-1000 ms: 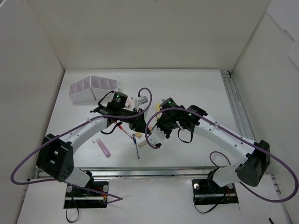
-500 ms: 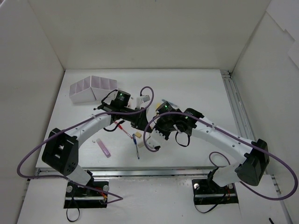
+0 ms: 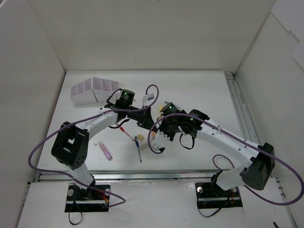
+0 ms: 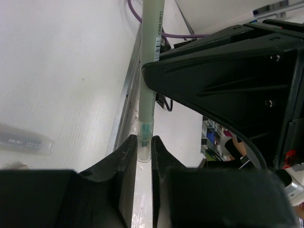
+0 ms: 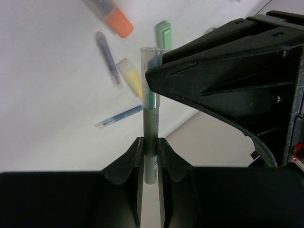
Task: Sort the stationery into containers
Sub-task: Close the pen cap on the pen, then place the pen in the storage box, then pick up the pen from the center of the board.
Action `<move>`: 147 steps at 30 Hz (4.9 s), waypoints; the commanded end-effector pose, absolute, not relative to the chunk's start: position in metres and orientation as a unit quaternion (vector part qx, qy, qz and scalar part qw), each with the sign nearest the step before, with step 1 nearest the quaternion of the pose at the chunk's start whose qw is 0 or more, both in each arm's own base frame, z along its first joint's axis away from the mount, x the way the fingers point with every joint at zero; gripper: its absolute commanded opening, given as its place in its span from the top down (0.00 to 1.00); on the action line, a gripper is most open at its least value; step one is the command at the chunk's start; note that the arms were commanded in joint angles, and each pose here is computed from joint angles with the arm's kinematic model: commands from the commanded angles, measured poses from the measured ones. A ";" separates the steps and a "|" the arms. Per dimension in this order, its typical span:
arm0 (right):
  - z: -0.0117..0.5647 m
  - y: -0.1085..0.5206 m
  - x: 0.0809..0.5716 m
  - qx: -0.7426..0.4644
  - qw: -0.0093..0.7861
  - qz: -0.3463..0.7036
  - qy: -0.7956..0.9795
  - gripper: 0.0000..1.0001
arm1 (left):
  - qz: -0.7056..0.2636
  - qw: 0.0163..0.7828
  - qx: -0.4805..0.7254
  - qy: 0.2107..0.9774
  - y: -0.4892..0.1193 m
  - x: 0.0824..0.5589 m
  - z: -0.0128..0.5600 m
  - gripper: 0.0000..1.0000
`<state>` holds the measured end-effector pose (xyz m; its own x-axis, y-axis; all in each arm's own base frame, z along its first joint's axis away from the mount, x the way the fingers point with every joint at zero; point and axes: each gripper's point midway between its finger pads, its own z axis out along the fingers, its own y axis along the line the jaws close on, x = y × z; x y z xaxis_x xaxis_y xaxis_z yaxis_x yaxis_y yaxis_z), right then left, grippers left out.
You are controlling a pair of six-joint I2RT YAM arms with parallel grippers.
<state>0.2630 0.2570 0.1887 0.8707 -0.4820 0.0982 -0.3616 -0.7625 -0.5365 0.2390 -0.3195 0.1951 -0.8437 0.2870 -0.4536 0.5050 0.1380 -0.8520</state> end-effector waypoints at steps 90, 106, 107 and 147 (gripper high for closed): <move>0.269 0.245 0.342 -0.099 0.649 0.271 0.704 0.02 | -0.123 0.733 0.056 0.667 -0.032 0.518 0.351 1.00; 0.199 0.197 0.338 -0.083 0.587 0.172 0.787 0.02 | -0.060 0.720 0.006 0.691 0.012 0.604 0.280 1.00; 0.198 0.197 0.339 -0.081 0.587 0.171 0.787 0.02 | -0.057 0.721 0.003 0.691 0.013 0.603 0.279 0.92; 0.030 0.128 0.463 -0.363 0.217 0.013 0.906 0.26 | -0.124 0.626 0.110 0.762 -0.059 0.408 0.278 0.00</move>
<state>0.4608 0.1282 0.0287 -0.6607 -0.5831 -0.4728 -0.6415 0.7656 -0.0479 0.4082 -0.0637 0.2486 -0.2850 -0.0164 -0.9584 0.3340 0.9355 -0.1153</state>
